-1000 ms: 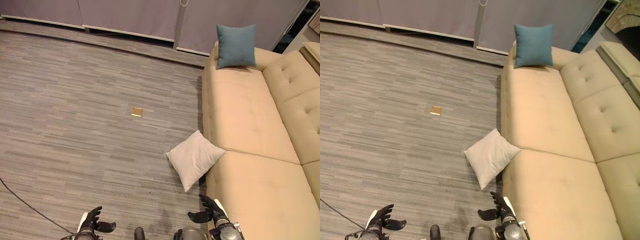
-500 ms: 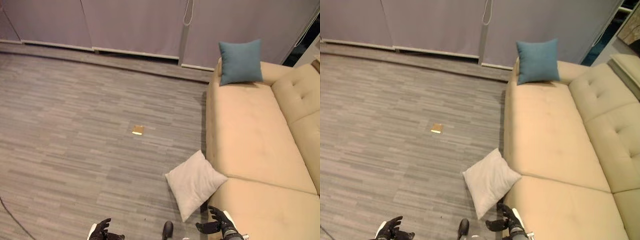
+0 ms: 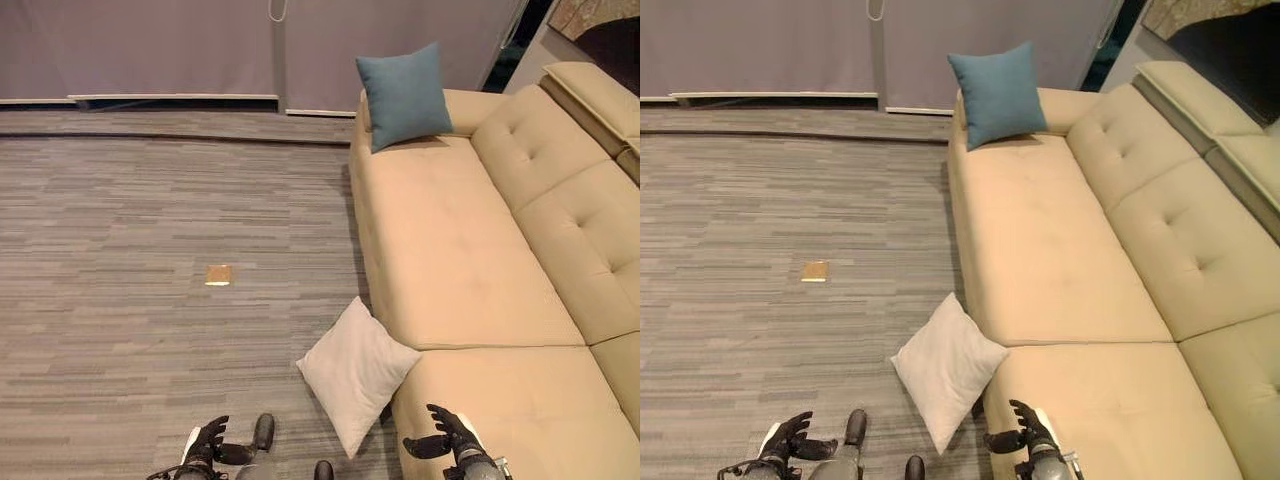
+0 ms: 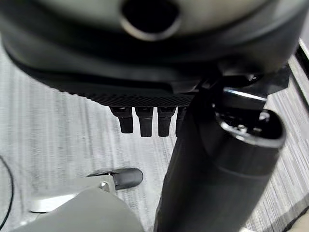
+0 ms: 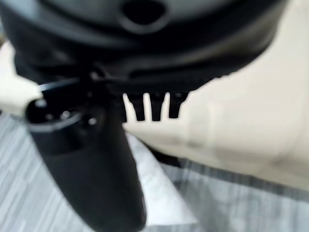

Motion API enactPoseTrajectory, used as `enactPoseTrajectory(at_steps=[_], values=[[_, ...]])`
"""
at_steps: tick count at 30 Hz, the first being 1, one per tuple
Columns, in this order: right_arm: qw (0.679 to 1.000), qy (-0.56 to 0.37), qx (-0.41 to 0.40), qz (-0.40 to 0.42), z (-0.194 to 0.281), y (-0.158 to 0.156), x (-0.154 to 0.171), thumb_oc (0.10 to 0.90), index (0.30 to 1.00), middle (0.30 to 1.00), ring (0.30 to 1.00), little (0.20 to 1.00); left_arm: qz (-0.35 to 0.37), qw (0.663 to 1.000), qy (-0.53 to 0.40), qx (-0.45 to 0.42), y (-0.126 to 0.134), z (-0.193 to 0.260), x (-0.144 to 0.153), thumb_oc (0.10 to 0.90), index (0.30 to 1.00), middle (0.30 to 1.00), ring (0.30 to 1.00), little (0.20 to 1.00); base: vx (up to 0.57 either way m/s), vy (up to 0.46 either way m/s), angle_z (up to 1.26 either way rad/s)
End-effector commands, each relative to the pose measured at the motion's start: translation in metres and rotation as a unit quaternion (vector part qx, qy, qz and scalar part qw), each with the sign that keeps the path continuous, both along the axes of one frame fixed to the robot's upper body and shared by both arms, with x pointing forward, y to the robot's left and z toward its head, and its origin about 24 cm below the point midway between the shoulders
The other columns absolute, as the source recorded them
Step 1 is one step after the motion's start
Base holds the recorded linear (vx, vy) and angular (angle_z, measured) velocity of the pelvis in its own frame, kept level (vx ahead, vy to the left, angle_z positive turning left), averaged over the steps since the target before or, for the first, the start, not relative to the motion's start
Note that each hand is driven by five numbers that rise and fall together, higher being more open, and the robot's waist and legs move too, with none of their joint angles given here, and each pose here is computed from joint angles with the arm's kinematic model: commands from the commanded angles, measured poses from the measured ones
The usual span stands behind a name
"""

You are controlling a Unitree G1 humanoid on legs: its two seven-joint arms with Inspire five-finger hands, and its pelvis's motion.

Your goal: Pick up all the scattered cushions and arrange them neatly on the sofa.

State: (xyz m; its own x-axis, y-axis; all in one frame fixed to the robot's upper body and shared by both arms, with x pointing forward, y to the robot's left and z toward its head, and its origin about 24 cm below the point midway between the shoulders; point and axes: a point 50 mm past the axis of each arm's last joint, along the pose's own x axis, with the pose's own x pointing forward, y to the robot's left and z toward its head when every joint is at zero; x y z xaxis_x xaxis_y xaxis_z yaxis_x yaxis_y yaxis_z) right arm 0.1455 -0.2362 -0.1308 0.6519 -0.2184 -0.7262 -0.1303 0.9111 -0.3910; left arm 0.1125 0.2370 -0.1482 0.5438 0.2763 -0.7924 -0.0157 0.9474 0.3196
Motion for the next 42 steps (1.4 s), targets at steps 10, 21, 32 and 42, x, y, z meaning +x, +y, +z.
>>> enactPoseTrajectory(at_steps=[10, 21, 32, 42], values=[[0.995, -0.087, 0.015, 0.053, 0.02, 0.027, 0.04, 0.8, 0.9, 0.9, 0.9, 0.9, 0.002, 0.998, -0.028, 0.052, 0.035, 0.015, 0.009, 0.8, 0.9, 0.9, 0.9, 0.9, 0.07, 0.17, -0.66], [0.995, -0.097, -0.012, 0.028, 0.027, 0.001, 0.039, 0.8, 0.9, 0.9, 0.9, 0.9, -0.025, 0.999, -0.009, 0.03, 0.02, 0.008, 0.002, 0.8, 0.9, 0.9, 0.9, 0.9, 0.06, -0.019, -0.38], [0.993, -0.112, -0.019, 0.021, 0.034, -0.008, 0.045, 0.8, 0.9, 0.9, 0.9, 0.9, -0.032, 0.999, -0.03, 0.001, 0.001, 0.007, 0.012, 0.8, 0.9, 0.9, 0.9, 0.9, 0.03, 0.11, -0.37], [0.984, -0.179, -0.013, -0.003, 0.06, 0.003, 0.096, 0.8, 0.9, 0.9, 0.9, 0.9, -0.033, 0.993, -0.114, 0.007, 0.006, 0.029, 0.057, 0.8, 0.9, 0.9, 0.9, 0.9, -0.11, 0.177, -0.47]])
